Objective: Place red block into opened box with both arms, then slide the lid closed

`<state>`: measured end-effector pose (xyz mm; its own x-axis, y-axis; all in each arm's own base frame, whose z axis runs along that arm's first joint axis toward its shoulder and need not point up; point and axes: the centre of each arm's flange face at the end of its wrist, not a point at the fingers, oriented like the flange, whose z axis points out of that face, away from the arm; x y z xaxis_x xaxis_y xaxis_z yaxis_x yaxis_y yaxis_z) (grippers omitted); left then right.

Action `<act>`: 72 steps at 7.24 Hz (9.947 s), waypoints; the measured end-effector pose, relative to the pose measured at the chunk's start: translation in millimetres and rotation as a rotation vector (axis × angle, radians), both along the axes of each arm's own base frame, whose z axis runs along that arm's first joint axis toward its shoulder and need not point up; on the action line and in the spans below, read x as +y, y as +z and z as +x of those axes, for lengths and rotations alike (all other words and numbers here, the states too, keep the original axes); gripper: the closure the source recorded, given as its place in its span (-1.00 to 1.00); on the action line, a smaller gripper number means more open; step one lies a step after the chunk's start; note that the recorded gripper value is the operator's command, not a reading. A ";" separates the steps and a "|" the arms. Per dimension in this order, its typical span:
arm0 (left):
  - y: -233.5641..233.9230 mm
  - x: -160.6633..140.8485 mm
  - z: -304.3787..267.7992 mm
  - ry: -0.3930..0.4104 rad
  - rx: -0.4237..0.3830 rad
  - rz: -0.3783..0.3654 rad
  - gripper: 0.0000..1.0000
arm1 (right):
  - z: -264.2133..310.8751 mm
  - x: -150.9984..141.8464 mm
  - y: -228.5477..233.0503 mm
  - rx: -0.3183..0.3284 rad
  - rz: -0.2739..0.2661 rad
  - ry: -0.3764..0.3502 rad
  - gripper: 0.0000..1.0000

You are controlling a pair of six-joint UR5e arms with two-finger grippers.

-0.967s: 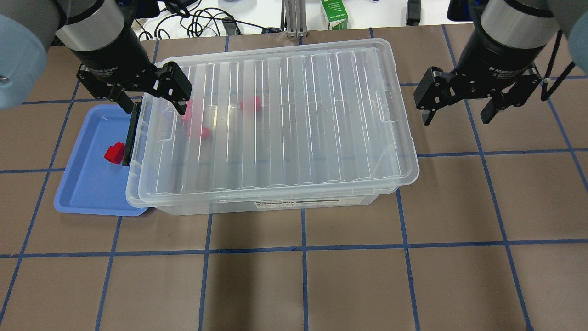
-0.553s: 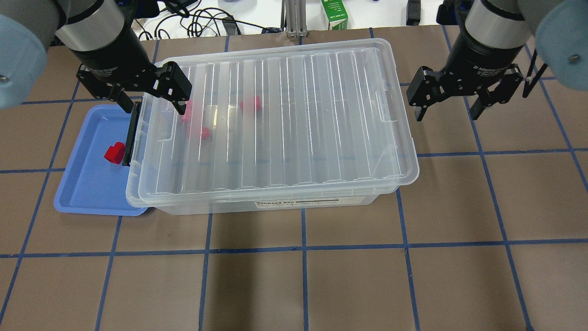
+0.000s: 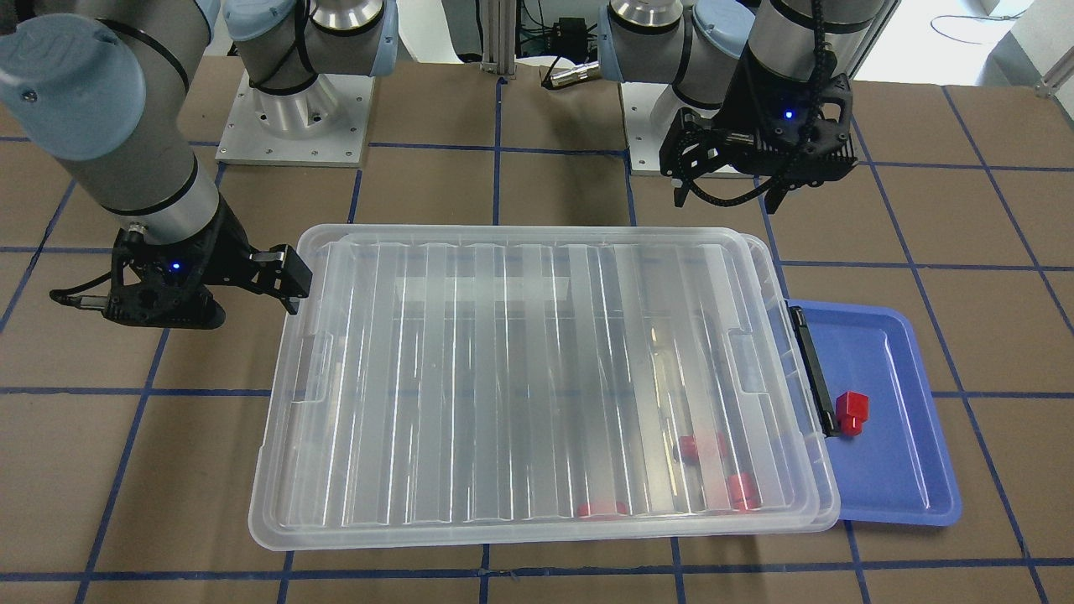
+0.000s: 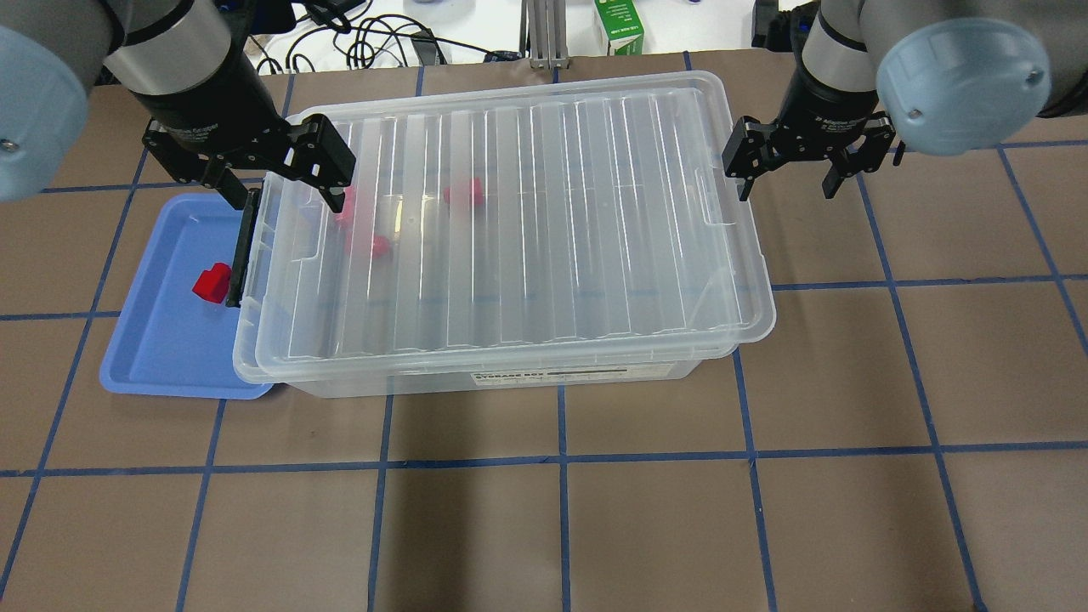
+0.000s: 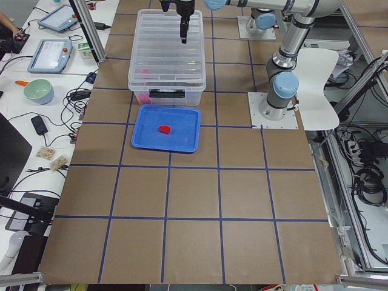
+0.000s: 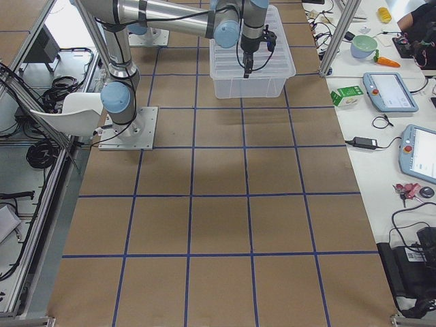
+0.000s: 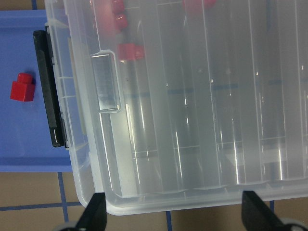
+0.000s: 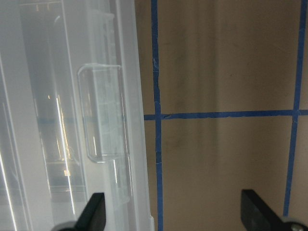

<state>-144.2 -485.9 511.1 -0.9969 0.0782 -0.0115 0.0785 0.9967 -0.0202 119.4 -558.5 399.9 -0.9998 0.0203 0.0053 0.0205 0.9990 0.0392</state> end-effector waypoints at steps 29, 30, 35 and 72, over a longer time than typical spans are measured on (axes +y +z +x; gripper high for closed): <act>-1.5 -1.4 5.0 0.000 -0.009 0.001 -1.00 | -158.4 -26.7 -51.4 0.089 0.116 -0.041 -1.00; -2.0 -4.9 19.5 -0.005 -0.011 0.004 -1.00 | -163.3 -26.3 -51.6 0.088 0.118 -0.042 -1.00; -65.2 -52.6 206.4 -0.197 0.024 0.077 -1.00 | -163.3 -24.5 -39.2 0.079 0.103 -0.041 -1.00; -299.4 -26.0 51.7 0.006 0.037 0.131 1.00 | -75.6 107.4 111.0 0.008 0.021 -0.022 -1.00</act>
<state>-92.5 -511.8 211.7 -0.9969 0.0709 0.0355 0.0743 0.9914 0.1076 43.8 -451.2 510.9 -0.9990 0.0425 0.0141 0.0432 0.9973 0.0598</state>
